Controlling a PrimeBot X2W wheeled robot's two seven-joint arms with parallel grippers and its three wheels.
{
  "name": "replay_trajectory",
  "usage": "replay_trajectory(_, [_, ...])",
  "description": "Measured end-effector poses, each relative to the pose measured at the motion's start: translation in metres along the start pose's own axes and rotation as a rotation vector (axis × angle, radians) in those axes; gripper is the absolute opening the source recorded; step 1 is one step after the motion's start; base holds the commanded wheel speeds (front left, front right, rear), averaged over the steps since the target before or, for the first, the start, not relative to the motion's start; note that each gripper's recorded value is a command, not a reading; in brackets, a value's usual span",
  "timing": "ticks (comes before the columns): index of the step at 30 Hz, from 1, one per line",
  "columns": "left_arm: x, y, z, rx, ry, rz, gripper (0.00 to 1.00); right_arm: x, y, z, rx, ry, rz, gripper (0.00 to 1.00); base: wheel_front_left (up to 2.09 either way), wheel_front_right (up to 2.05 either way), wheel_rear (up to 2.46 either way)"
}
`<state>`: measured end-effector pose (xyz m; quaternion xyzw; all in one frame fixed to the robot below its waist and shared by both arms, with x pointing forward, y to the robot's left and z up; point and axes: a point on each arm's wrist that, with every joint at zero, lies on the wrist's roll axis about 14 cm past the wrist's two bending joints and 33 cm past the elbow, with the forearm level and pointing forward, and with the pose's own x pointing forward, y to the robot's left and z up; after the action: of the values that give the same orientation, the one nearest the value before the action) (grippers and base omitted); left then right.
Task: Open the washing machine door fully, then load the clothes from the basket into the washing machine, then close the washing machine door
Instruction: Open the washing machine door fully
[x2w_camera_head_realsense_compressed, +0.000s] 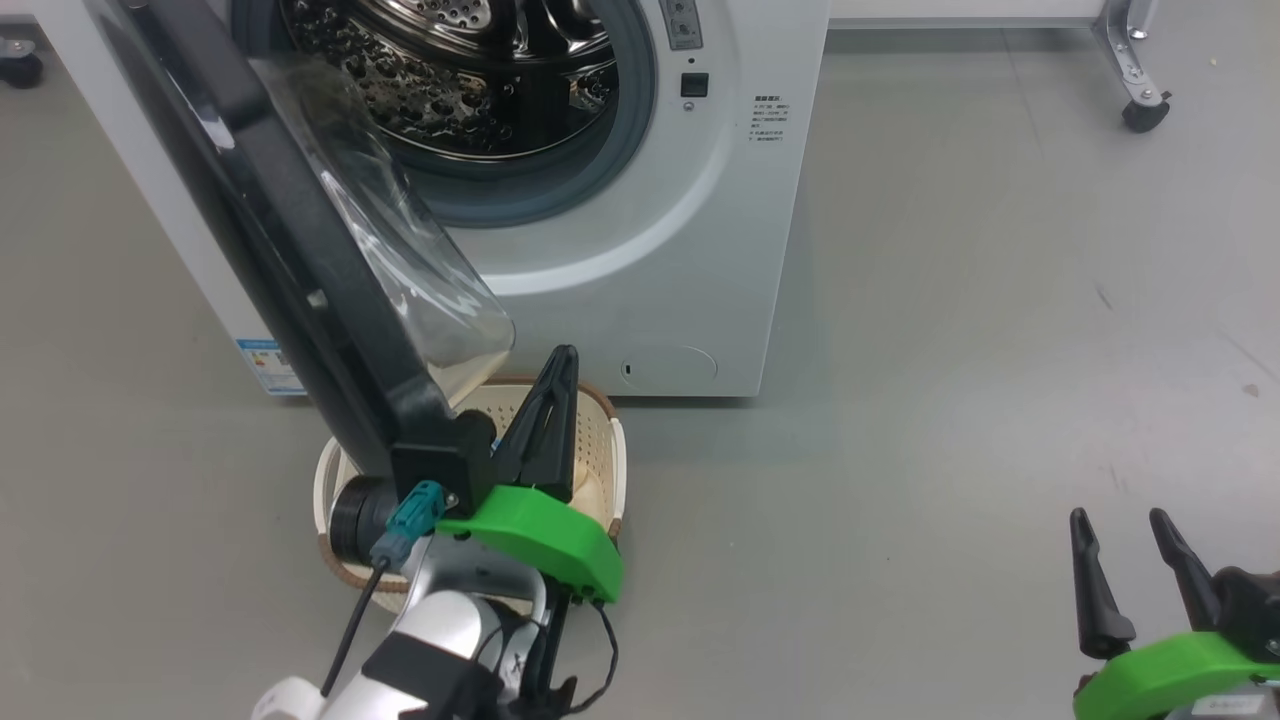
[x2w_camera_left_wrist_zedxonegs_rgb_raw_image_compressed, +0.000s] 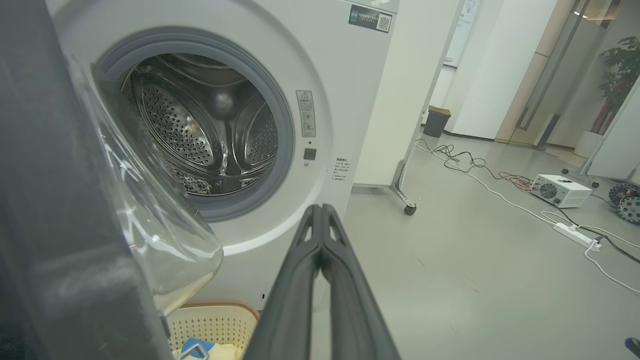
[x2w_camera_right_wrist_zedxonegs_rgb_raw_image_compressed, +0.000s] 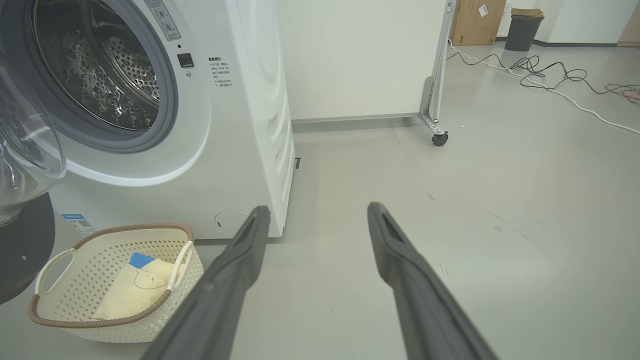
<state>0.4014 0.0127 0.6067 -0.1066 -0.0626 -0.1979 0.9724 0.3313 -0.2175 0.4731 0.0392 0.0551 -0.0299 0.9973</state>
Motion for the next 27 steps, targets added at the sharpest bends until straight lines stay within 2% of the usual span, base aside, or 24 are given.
replay_trajectory(12, [-0.011, 0.038, -0.036, -0.018, 0.078, 0.137, 0.00, -0.002, -0.003, -0.002, 0.000, 0.009, -0.011, 1.00, 0.00, 0.00, 0.00])
replay_trajectory(27, [-0.031, 0.067, -0.055, 0.003, 0.094, 0.203, 0.00, -0.003, -0.006, -0.008, -0.002, 0.029, -0.020, 1.00, 0.00, 0.00, 0.00])
